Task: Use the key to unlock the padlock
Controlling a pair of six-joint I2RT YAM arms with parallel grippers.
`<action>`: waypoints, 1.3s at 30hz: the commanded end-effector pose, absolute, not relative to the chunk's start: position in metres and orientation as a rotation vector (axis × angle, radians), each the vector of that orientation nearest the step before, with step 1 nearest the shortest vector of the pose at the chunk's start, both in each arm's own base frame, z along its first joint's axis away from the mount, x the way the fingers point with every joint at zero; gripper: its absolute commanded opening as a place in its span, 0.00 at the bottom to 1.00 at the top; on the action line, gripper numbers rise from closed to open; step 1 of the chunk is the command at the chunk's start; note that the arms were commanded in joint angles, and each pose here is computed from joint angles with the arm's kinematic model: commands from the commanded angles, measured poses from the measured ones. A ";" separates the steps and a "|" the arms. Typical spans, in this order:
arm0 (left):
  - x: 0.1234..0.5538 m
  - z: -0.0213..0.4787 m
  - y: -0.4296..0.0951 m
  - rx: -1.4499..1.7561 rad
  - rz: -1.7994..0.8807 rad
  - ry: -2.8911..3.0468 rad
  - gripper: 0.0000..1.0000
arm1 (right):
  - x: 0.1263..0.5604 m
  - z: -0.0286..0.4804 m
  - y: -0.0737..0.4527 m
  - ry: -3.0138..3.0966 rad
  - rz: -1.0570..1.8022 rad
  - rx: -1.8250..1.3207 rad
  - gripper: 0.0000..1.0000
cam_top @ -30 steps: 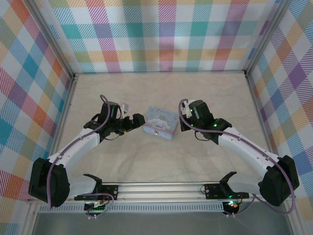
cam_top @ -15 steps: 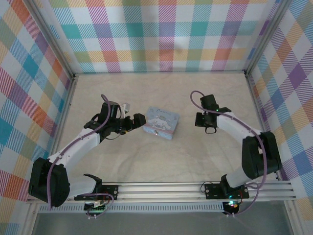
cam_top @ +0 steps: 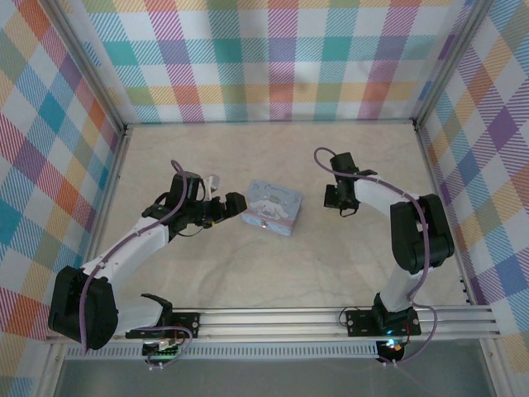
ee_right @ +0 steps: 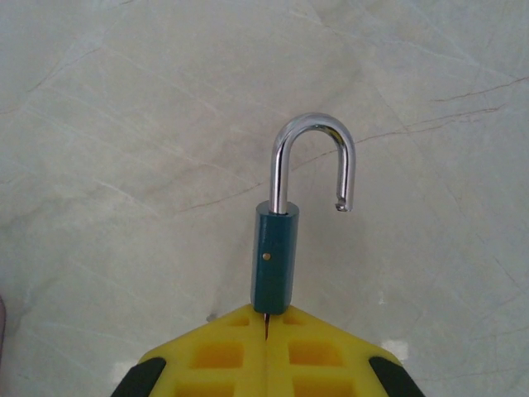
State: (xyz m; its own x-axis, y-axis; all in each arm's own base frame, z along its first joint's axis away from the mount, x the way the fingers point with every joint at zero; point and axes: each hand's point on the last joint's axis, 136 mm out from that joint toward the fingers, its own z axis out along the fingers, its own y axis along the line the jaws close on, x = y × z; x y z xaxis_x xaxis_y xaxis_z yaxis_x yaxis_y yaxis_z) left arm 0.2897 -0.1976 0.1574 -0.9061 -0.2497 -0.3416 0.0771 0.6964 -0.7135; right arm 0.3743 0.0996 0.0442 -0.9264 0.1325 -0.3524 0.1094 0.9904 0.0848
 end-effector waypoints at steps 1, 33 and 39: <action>0.289 0.157 -0.198 -0.103 -1.063 2.479 1.00 | 0.383 0.048 0.097 2.769 0.087 0.206 0.04; 0.324 0.201 -0.114 -0.241 -0.402 2.327 1.00 | 0.354 0.172 0.069 2.323 0.122 0.179 1.00; 0.342 0.208 -0.058 -0.196 0.000 2.229 1.00 | 0.351 0.185 0.031 2.098 -0.092 0.211 1.00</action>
